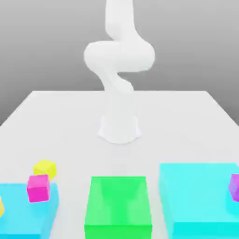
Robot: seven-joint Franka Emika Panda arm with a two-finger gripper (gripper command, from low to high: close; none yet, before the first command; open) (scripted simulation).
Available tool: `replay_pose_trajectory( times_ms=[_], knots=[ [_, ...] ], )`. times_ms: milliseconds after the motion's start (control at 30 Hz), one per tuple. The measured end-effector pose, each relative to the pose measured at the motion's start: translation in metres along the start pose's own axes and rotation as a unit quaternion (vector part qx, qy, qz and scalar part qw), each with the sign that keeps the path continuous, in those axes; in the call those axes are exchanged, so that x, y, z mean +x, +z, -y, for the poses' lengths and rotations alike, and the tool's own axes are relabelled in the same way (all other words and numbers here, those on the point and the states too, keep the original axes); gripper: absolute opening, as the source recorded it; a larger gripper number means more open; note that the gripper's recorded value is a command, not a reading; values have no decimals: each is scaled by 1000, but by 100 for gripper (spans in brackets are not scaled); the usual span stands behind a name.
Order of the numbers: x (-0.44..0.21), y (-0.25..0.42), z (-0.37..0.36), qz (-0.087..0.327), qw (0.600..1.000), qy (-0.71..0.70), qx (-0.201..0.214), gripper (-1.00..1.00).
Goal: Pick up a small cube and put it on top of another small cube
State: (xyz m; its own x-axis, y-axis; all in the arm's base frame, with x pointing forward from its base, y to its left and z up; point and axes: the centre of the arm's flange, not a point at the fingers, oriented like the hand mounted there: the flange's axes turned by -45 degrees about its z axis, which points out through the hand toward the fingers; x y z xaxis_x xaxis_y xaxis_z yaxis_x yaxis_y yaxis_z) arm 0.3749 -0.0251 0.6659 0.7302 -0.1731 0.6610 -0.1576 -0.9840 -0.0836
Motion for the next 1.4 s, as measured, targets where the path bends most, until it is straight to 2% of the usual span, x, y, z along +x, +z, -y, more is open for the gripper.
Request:
replay_pose_trajectory(
  times_ms=[200, 400, 600, 733, 833, 867, 1067, 1100, 1400],
  knots=[
    [-37, 116, -74, 71, 975, 198, -68, 0],
    [-108, 202, -153, 123, 903, 386, -141, 0],
    [-206, 258, -222, 159, 786, 557, -215, 0],
    [-282, 278, -254, 174, 686, 656, -263, 0],
    [-341, 283, -276, 179, 596, 724, -298, 0],
    [-354, 286, -281, 178, 579, 735, -304, 0],
    [-391, 328, -279, 183, 576, 735, -307, 0],
    [-396, 333, -279, 183, 576, 735, -306, -100],
    [-387, 324, -278, 182, 576, 736, -306, -100]
  ],
)
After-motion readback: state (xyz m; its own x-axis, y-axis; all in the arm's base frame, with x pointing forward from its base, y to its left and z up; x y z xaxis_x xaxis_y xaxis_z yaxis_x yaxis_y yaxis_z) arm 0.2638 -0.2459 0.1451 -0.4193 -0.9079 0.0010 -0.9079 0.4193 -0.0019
